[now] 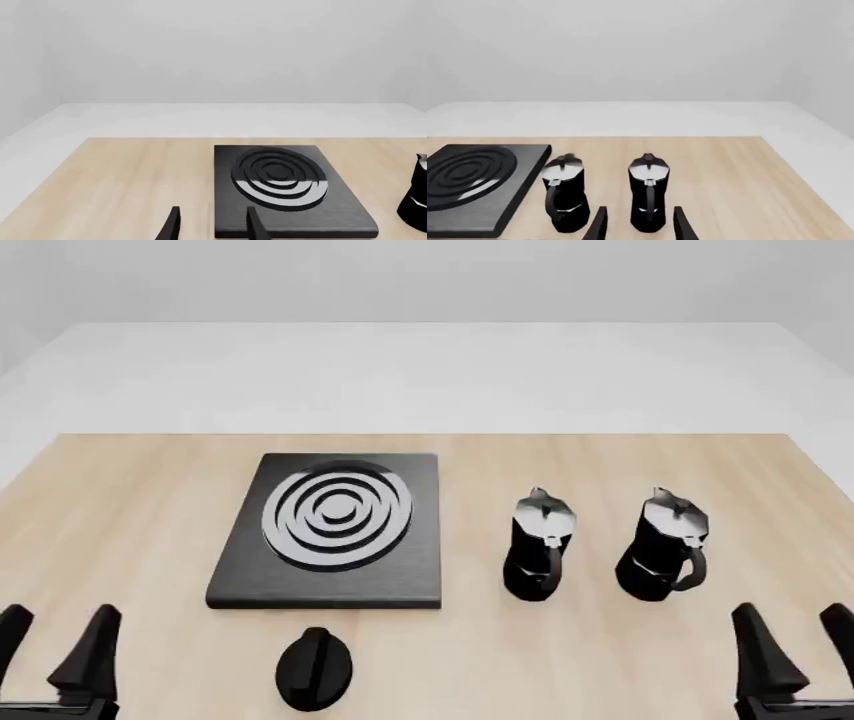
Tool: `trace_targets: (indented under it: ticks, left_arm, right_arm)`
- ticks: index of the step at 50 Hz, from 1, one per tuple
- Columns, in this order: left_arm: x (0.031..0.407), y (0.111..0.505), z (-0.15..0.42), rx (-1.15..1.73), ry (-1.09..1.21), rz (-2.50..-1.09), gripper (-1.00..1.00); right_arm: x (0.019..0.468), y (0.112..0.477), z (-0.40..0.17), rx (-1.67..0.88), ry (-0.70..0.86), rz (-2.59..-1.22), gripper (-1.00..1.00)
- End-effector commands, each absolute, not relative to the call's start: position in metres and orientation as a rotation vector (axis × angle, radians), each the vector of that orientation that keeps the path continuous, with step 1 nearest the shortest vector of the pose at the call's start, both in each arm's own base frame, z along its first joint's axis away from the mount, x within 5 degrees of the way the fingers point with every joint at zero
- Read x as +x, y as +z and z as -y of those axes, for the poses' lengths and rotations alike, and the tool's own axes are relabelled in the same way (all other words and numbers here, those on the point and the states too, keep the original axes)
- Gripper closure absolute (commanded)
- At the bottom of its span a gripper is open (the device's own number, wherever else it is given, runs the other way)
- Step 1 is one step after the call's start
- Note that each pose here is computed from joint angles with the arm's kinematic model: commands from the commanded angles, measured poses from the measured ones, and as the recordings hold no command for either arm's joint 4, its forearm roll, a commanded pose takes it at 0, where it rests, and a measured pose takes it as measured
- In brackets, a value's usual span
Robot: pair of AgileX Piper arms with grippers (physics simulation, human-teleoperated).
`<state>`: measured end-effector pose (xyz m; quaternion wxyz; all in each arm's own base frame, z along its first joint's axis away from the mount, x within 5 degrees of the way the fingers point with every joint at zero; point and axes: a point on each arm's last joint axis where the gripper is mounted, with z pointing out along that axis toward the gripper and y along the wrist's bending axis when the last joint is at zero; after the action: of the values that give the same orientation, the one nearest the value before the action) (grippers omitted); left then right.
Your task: Put the right moka pot on the stove.
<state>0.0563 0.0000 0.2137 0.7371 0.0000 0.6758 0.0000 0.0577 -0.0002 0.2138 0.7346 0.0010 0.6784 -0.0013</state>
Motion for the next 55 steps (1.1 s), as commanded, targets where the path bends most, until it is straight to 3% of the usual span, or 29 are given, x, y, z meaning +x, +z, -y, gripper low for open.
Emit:
trace_targets:
  ticks: [1, 22, 34, 55]
  left_arm:
    - [0.057, 0.214, 0.000, 0.001, 0.000, -1.485, -1.00]
    - [0.057, 0.214, 0.000, 0.001, 0.001, -1.485, -1.00]
    - [0.057, 0.214, 0.000, 0.000, 0.000, -1.485, -1.00]
    - [0.057, 0.215, -0.001, -0.010, 0.011, -1.485, -1.00]
  right_arm:
    - [0.056, 0.217, -0.001, -0.028, 0.005, -1.487, -1.00]
    - [0.077, 0.246, -0.002, 0.003, 0.038, -1.556, -1.00]
    - [0.105, 0.235, -0.003, -0.007, 0.030, -1.682, -1.00]
    - [0.119, 0.228, -0.003, -0.054, -0.009, -1.712, -1.00]
